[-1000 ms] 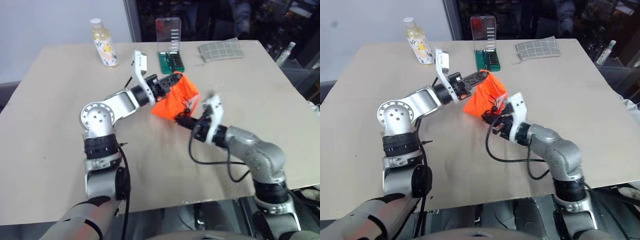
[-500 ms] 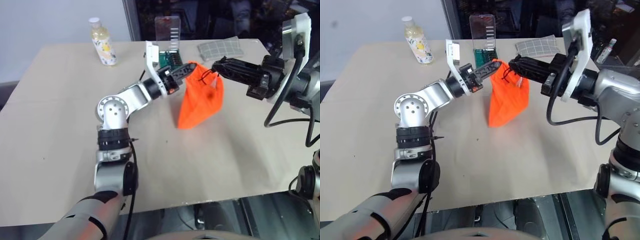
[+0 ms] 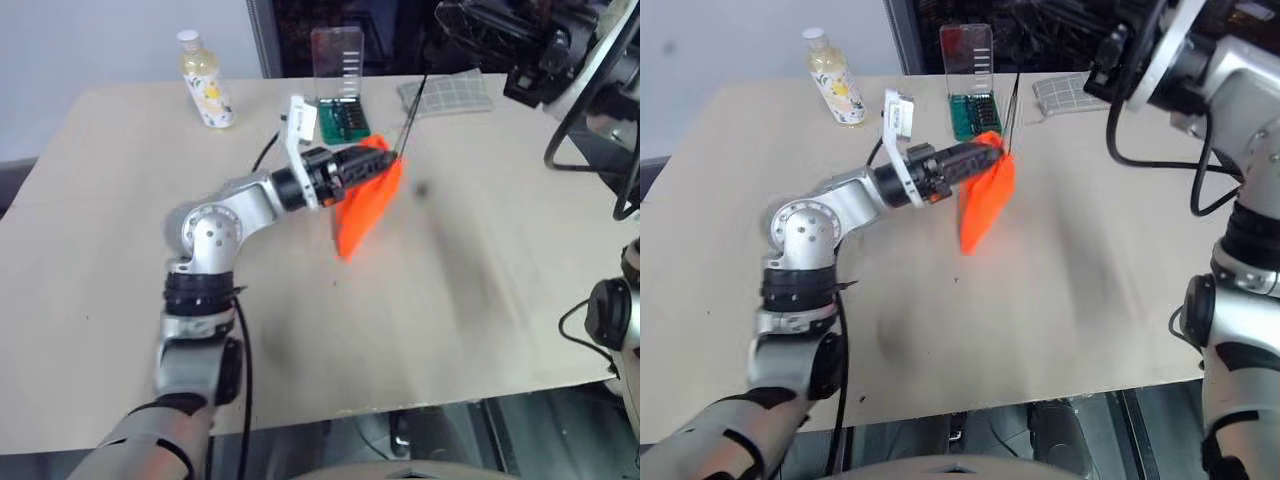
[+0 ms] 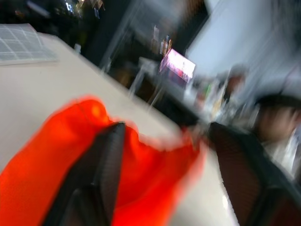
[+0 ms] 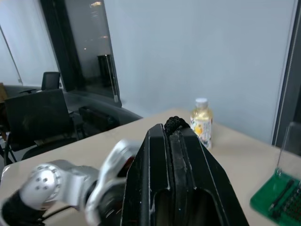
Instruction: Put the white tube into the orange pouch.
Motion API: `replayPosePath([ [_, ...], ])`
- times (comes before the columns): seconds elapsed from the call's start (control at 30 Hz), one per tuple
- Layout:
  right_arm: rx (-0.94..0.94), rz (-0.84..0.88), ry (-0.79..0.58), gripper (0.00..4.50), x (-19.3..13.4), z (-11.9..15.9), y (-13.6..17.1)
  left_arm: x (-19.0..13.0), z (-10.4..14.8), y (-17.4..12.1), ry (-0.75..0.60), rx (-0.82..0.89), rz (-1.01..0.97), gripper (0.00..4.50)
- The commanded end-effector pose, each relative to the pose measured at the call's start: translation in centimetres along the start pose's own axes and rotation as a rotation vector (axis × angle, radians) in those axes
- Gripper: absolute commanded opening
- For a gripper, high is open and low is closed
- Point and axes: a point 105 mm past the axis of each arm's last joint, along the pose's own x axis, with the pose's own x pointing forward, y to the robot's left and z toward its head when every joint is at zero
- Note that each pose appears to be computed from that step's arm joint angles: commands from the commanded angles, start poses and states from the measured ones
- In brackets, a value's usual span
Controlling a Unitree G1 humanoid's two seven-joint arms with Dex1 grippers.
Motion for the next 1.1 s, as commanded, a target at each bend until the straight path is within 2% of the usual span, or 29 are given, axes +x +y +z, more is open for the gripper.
replayPosePath([
  [0.03,-0.081,0.022,-0.035,0.0,-0.3,1.8,0.7,-0.6,0.0,-1.9,0.042,0.173,-0.096,2.73],
  [0.13,-0.088,0.023,0.005,0.0,-0.6,0.8,1.0,-0.9,0.0,-2.1,0.067,0.283,-0.113,2.73],
  [0.3,-0.098,0.013,0.135,0.0,-1.6,-2.1,1.6,0.4,3.7,-2.6,0.004,0.46,-0.122,2.73],
  [0.47,-0.101,0.005,0.18,0.0,-2.2,-2.9,1.9,2.2,6.2,-3.6,-0.034,0.599,-0.162,2.73],
  [0.93,-0.106,-0.004,0.185,0.0,-2.4,-2.5,2.6,6.3,7.3,-3.9,-0.091,0.808,-0.188,2.73],
  [1.03,-0.097,-0.026,0.194,0.0,-2.8,-2.8,2.3,6.7,7.6,-4.1,-0.117,0.817,-0.19,1.87],
  [1.1,-0.086,-0.044,0.197,0.0,-3.0,-3.2,2.0,6.9,7.4,-4.2,-0.117,0.832,-0.198,0.98],
])
